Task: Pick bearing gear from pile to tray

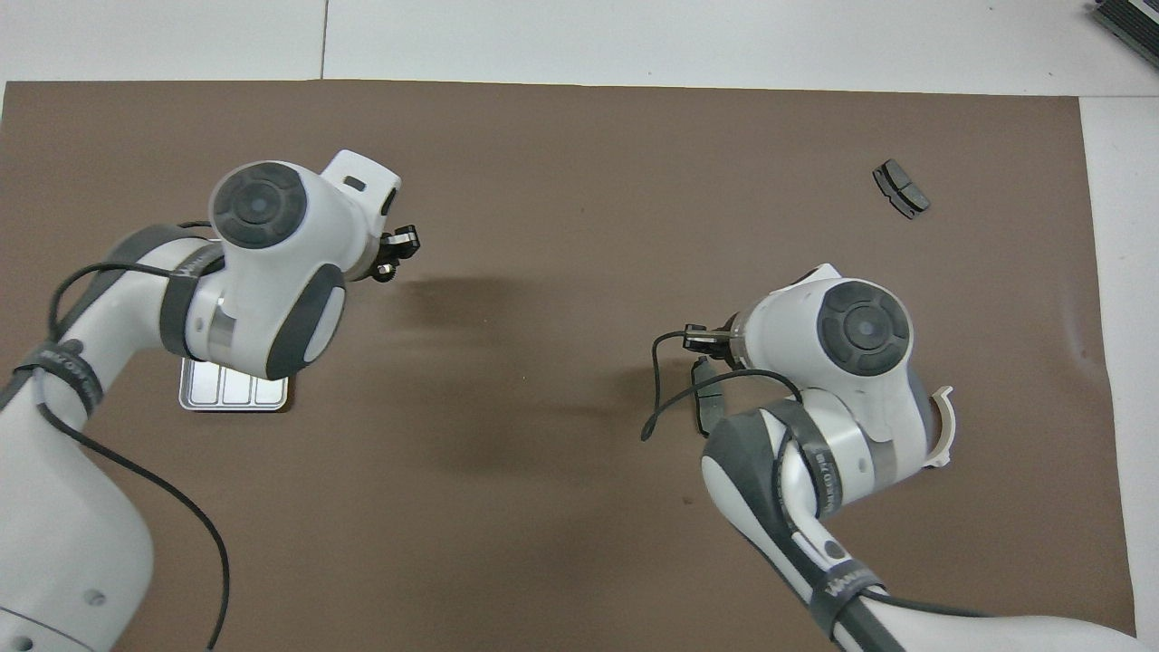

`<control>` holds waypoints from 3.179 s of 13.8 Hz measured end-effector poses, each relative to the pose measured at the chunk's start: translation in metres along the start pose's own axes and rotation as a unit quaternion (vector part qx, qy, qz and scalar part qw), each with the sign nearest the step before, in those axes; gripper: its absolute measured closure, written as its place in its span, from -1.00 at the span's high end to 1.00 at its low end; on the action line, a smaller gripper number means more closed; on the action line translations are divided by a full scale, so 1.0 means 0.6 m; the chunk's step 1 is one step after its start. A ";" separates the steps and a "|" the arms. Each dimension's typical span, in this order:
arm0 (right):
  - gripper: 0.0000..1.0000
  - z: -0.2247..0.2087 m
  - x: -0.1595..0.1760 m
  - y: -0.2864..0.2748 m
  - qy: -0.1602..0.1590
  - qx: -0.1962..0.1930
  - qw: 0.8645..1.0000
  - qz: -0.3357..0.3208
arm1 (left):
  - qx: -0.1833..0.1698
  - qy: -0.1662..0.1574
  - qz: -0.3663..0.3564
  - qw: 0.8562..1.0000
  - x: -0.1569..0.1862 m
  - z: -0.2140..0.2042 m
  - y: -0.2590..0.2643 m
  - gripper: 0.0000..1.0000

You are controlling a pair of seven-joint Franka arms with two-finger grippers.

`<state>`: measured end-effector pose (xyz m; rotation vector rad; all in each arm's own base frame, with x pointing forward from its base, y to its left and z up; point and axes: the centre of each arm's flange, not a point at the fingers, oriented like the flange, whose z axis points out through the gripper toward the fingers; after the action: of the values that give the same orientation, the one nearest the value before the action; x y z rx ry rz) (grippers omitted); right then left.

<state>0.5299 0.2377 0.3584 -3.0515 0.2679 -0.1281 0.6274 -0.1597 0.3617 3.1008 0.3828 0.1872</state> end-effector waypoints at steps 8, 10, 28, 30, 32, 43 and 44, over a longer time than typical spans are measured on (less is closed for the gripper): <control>-0.30 0.059 -0.053 -0.275 0.003 0.019 0.997 0.068 | -0.001 -0.067 0.123 0.990 0.044 0.022 -0.277 -0.31; -0.30 0.085 -0.059 -0.305 0.003 0.015 0.998 0.066 | -0.001 -0.072 0.131 0.989 0.038 0.025 -0.291 -0.20; 1.00 0.024 0.110 -0.072 0.022 -0.025 0.999 0.018 | -0.083 0.020 0.064 0.994 -0.231 -0.016 0.240 1.00; 1.00 0.022 0.135 0.004 0.016 -0.033 0.999 -0.006 | -0.081 0.012 0.088 0.993 -0.275 -0.003 0.267 0.91; 1.00 0.024 0.161 0.073 0.010 -0.040 0.999 -0.032 | -0.076 0.004 0.102 0.992 -0.306 0.015 0.277 0.76; 0.99 0.102 0.189 0.355 -0.011 -0.052 0.992 -0.112 | -0.085 0.011 0.131 0.988 -0.337 0.068 0.274 0.15; 0.88 0.105 0.187 0.354 -0.013 -0.052 0.992 -0.113 | -0.086 0.013 0.138 0.987 -0.337 0.073 0.274 0.14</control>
<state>0.6092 0.0137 0.2871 -3.1749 -0.0759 -0.0892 0.4778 -0.3682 0.2992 2.9673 -0.0628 0.2487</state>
